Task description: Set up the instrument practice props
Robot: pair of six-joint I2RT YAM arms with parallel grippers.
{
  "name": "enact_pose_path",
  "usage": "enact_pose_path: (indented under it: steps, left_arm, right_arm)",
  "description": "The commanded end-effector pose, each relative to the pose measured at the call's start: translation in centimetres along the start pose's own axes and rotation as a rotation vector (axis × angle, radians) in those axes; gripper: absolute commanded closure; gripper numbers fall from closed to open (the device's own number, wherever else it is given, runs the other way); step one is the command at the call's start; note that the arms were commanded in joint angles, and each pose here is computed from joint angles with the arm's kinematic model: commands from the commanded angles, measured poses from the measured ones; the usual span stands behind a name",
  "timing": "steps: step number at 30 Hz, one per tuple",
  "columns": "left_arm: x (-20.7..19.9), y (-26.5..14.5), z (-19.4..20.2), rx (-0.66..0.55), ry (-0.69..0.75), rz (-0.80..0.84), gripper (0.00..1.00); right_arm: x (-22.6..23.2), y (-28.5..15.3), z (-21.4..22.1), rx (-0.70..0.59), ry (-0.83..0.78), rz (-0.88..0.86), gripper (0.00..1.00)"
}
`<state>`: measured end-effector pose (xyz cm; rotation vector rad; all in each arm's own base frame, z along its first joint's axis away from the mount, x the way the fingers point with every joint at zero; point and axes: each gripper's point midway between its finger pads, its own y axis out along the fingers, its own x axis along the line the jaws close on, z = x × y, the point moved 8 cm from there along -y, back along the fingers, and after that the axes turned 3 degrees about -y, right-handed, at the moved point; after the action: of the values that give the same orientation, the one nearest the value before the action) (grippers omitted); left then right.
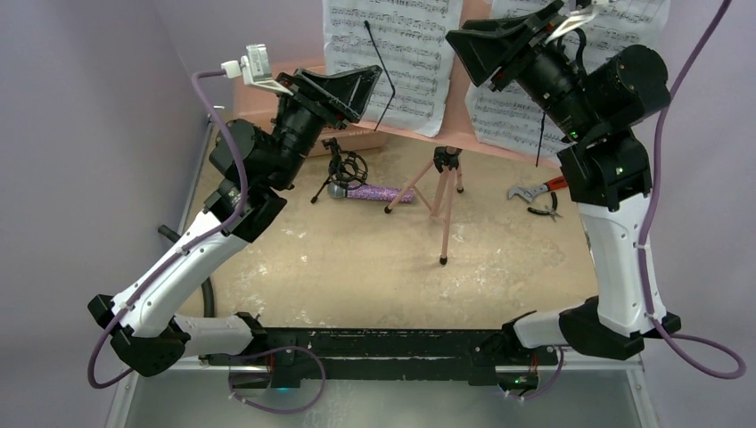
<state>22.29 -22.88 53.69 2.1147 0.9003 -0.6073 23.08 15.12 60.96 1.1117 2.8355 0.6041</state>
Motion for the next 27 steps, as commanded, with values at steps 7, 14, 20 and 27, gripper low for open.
enact_pose_path:
  steps: [7,14,20,27]
  left_arm:
    - [-0.4,-0.9,-1.2,-0.042,0.0,0.0,0.25]
    - [-0.4,-1.7,-1.8,-0.057,0.017,-0.01,0.16]
    - [-0.3,-2.7,-2.3,-0.082,0.011,-0.019,0.12]
    - [0.2,-4.1,-2.1,-0.062,0.024,-0.034,0.03]
  right_arm:
    - [1.8,-2.2,-3.2,-0.135,-0.04,-0.041,0.49]
    - [2.7,-3.6,-2.9,-0.158,-0.074,-0.1,0.43]
    - [3.4,-4.8,-2.5,-0.184,-0.112,-0.15,0.4]
    - [4.3,-6.1,-0.9,-0.175,-0.149,-0.25,0.39]
